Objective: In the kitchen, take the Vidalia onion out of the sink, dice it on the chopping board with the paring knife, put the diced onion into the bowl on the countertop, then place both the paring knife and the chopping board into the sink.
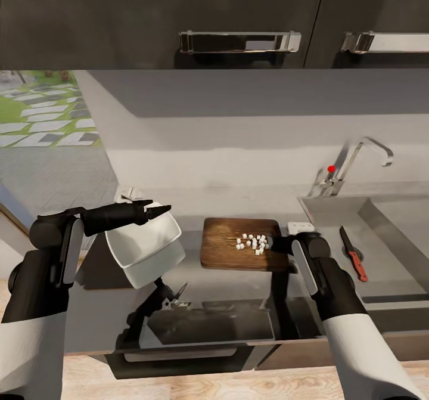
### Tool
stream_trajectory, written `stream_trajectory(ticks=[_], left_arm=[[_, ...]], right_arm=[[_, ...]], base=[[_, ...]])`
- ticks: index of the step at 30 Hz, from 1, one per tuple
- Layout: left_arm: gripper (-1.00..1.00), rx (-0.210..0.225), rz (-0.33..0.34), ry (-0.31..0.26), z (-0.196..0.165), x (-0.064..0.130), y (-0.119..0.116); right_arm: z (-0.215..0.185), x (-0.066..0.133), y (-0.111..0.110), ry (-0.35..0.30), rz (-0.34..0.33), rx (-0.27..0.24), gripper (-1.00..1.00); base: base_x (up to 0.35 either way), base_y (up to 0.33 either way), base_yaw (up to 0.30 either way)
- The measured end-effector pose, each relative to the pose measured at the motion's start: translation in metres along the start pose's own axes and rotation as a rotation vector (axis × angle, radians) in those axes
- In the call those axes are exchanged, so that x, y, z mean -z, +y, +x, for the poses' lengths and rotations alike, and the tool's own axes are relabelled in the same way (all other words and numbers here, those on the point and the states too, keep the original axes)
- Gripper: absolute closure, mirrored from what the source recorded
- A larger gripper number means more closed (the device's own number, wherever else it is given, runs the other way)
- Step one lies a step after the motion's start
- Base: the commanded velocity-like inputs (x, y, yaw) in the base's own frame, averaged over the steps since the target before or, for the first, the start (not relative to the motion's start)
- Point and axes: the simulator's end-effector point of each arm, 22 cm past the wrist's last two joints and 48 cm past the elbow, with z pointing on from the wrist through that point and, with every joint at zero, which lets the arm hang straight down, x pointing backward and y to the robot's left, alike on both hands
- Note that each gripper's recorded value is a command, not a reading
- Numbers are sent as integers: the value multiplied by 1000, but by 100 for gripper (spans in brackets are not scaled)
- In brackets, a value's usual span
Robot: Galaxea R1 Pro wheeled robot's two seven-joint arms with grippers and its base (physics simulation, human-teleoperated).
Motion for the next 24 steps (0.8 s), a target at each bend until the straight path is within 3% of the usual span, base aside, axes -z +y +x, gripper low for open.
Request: stream_trajectory(ticks=[24], left_arm=[[-100,-25,2,-27,-17,11,-11]], right_arm=[[-9,13,-2,-18,10,12,100]], base=[[0,0,0]])
